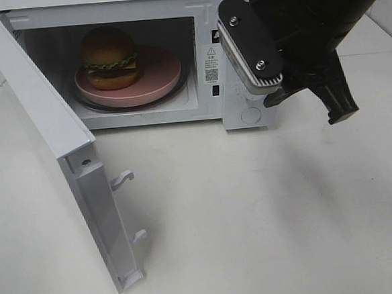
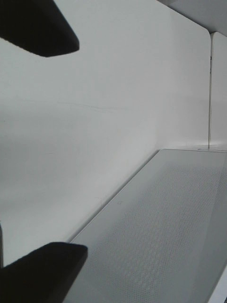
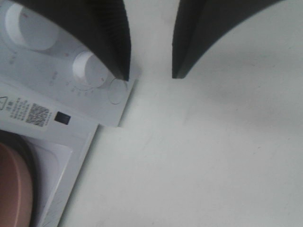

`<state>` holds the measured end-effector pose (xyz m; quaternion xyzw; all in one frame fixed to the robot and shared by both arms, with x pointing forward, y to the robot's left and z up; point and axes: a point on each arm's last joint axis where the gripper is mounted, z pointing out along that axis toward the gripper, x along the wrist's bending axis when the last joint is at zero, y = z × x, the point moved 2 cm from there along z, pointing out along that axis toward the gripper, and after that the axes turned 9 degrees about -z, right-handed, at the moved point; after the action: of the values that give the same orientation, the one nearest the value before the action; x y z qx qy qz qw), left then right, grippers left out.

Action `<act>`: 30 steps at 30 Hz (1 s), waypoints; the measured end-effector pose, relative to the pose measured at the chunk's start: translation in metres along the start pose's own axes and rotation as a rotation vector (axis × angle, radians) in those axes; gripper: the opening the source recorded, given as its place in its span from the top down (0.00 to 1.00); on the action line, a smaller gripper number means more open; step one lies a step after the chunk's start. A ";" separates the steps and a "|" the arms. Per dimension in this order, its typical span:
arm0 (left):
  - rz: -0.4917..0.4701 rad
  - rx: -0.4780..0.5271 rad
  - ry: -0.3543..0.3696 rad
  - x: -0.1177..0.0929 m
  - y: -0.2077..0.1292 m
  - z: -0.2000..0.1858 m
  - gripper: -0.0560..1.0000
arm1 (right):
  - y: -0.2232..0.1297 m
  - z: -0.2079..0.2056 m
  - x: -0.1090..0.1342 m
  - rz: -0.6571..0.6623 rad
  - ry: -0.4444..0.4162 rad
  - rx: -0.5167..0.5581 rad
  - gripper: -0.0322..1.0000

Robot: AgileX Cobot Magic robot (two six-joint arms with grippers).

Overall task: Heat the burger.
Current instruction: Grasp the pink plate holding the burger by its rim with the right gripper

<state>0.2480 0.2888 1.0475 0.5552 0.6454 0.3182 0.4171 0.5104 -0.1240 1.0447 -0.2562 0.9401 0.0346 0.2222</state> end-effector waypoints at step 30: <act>0.000 0.000 0.000 0.000 0.000 0.000 0.01 | 0.032 0.079 -0.034 0.034 -0.117 -0.026 0.09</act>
<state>0.2480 0.2888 1.0475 0.5552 0.6454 0.3182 0.4171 0.5520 -0.0667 0.9873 -0.2407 0.9292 0.0656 0.2727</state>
